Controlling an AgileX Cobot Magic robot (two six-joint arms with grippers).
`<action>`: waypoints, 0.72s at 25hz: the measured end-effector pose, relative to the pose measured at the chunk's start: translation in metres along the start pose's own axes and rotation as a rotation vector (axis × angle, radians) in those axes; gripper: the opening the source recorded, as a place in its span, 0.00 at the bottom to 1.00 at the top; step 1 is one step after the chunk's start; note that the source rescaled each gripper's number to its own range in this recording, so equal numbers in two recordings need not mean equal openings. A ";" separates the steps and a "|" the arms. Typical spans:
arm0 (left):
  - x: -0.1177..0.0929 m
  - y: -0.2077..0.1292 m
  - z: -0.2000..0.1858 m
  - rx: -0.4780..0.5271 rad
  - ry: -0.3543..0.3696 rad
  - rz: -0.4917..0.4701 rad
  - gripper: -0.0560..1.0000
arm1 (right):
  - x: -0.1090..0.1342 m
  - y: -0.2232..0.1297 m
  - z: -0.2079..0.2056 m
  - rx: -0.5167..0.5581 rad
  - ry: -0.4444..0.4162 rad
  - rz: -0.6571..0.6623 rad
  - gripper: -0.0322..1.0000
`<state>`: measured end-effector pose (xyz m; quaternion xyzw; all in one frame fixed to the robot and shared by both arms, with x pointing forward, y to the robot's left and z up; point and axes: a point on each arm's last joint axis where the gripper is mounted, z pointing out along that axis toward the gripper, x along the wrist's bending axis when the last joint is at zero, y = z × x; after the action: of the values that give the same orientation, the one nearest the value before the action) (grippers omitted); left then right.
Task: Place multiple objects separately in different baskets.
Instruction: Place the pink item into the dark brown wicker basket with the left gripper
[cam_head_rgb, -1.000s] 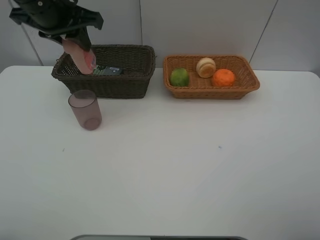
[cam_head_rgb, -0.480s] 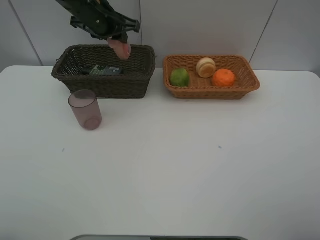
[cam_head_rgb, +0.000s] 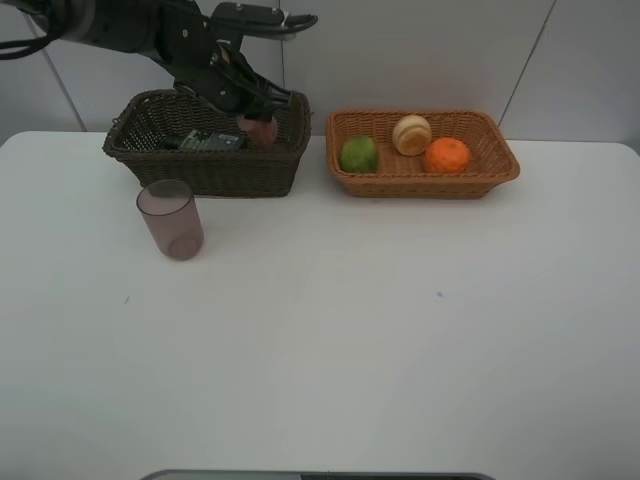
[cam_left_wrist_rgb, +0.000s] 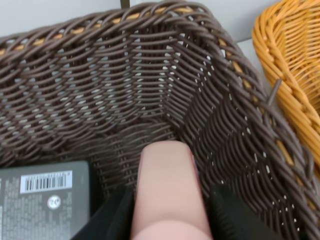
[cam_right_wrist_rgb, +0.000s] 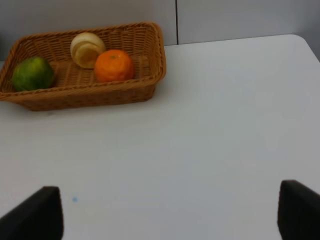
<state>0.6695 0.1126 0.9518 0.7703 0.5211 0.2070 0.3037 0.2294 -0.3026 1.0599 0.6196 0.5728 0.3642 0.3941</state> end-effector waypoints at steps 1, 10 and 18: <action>0.000 0.000 0.000 -0.002 0.000 0.007 0.42 | 0.000 0.000 0.000 0.000 0.000 0.000 0.85; 0.000 -0.011 0.014 0.040 0.001 0.023 0.42 | 0.000 0.000 0.000 0.000 0.000 0.000 0.85; 0.000 -0.011 0.014 0.037 0.001 0.024 0.43 | 0.000 0.000 0.000 0.000 0.000 0.000 0.85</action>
<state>0.6712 0.1119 0.9337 0.7820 0.5157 0.2012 0.2866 0.2294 -0.3026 1.0599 0.6196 0.5728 0.3642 0.3941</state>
